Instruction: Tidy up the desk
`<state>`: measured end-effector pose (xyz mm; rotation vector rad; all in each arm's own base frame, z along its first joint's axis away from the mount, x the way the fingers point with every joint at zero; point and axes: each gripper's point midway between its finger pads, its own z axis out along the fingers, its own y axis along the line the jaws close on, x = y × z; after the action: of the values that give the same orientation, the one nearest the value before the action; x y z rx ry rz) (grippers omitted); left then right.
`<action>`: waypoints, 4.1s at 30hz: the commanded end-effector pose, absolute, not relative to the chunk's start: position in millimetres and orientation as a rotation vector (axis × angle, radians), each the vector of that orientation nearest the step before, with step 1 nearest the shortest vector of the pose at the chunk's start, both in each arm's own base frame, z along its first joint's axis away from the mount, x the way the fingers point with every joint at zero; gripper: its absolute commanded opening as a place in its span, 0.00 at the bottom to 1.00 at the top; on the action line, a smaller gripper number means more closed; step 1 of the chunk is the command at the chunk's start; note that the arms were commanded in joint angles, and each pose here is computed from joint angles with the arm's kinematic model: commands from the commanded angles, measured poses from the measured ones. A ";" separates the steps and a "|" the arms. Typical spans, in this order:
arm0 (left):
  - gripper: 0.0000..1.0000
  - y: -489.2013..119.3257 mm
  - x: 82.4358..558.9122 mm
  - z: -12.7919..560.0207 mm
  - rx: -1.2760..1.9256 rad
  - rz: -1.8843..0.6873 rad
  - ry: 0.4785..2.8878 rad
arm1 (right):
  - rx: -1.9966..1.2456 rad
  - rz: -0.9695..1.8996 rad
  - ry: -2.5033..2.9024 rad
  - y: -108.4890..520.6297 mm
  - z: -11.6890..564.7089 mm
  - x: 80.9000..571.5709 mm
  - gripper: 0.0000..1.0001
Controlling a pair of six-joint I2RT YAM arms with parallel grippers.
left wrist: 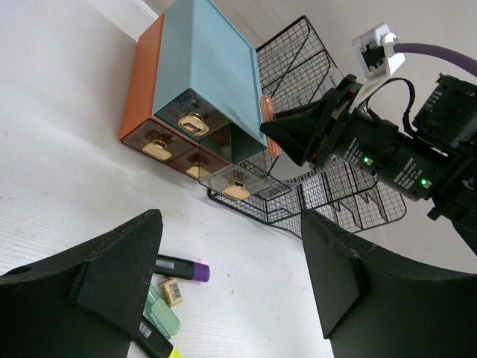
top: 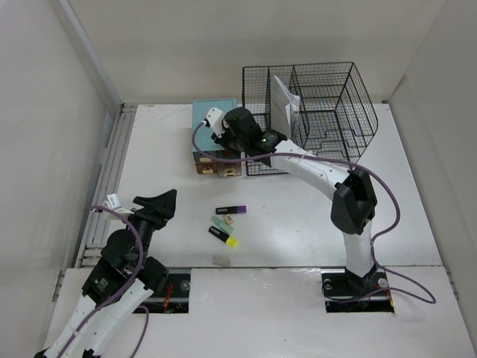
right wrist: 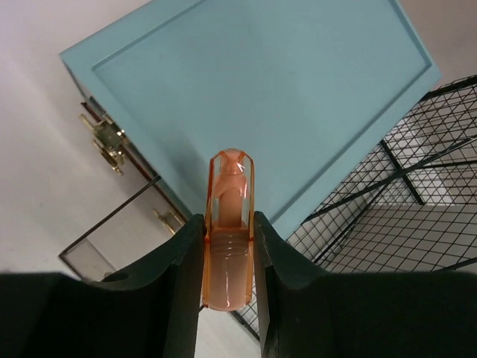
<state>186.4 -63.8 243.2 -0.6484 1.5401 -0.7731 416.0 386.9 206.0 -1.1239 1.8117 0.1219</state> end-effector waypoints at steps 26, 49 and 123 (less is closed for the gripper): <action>0.73 -48.3 169.7 277.9 -0.664 -0.866 1.389 | -1.180 0.279 1.810 407.4 192.7 395.3 0.27; 0.73 -40.7 164.6 282.3 -0.687 -0.883 1.346 | -1.989 0.859 1.453 396.0 171.9 207.1 0.18; 0.73 -3.3 136.3 315.4 -0.708 -0.838 1.267 | -1.863 0.529 2.005 421.0 9.0 205.8 0.44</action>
<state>164.1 -25.0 289.1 -0.7006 1.4487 -0.7146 209.7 421.6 24.3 -1.8381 1.9770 0.5065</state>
